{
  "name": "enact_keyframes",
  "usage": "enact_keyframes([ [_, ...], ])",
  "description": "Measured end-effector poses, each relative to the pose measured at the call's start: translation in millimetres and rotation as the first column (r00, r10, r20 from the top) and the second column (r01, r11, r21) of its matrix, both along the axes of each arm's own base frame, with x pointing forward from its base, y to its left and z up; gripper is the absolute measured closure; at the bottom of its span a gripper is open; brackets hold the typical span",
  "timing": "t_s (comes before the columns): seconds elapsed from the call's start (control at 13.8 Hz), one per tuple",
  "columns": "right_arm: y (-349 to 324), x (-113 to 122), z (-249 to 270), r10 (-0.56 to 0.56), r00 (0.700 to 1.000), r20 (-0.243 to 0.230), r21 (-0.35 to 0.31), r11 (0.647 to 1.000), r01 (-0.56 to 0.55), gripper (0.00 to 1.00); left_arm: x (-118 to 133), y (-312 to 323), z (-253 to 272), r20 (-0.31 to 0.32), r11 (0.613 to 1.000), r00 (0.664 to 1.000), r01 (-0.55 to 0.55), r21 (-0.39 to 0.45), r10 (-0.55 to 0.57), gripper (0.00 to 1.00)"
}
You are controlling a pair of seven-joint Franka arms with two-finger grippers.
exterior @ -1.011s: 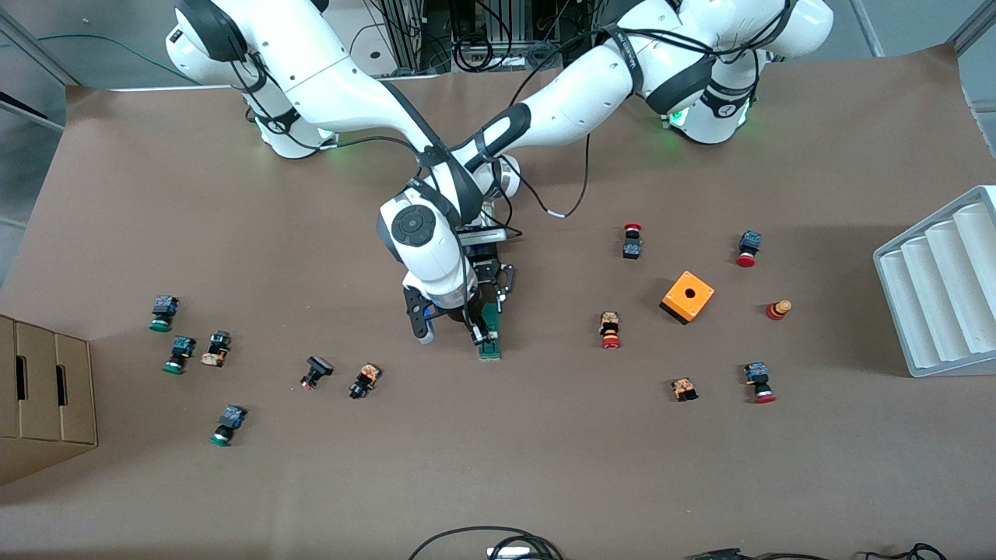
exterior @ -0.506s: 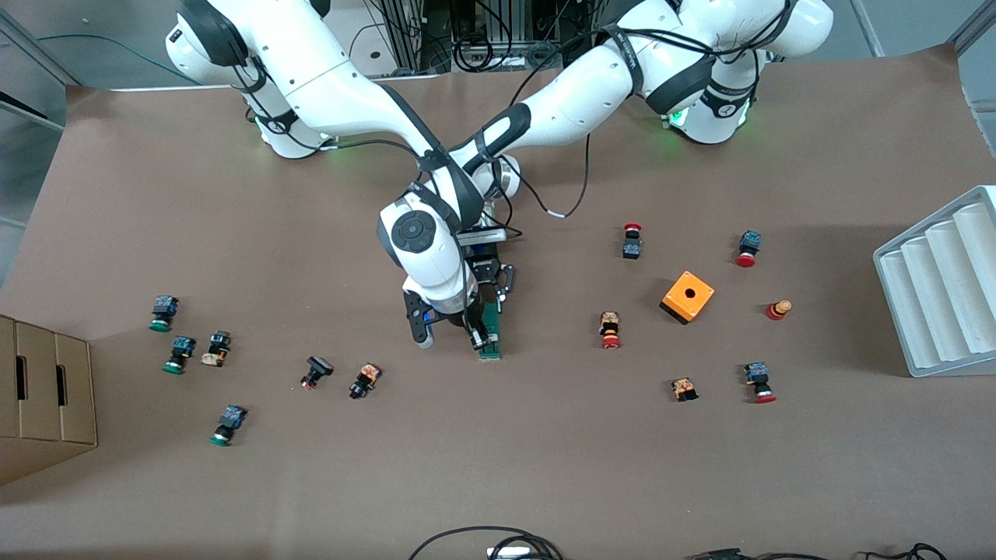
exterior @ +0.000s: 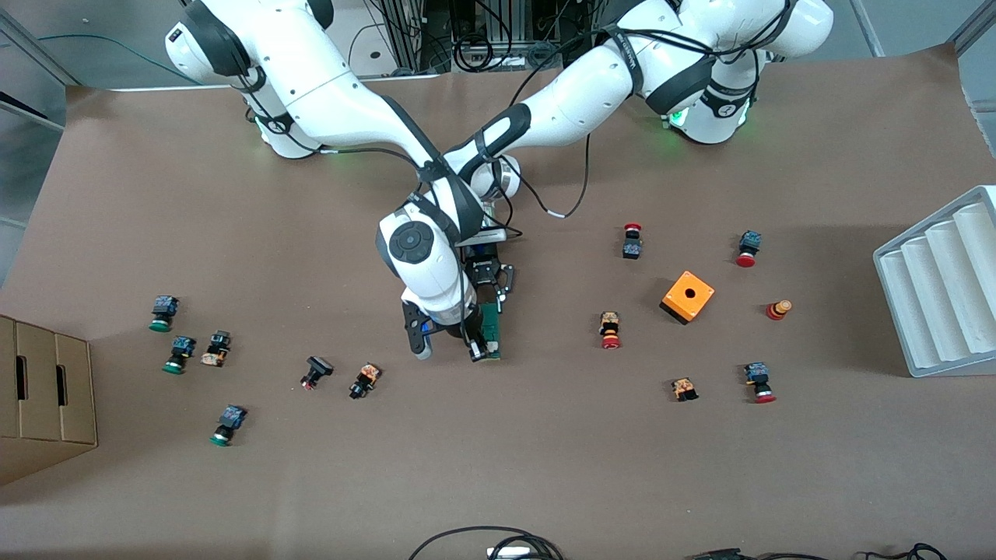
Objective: Close load switch with both arms
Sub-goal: 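Press the white lever fully shut with the right gripper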
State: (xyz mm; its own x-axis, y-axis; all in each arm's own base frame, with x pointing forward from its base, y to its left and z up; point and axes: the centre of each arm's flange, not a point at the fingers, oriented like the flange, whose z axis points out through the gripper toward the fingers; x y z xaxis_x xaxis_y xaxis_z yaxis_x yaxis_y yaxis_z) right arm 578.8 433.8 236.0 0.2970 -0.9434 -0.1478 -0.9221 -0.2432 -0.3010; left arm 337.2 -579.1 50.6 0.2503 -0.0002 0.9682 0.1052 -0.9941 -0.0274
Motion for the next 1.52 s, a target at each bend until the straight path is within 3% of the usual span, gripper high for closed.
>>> enact_keyframes([
  [1.52,0,6,-14,-0.004,1.000,0.009,-0.004,1.000,0.004,0.77,0,0,-1,0.001,1.000,1.000,0.002,0.001,-0.002,0.48],
])
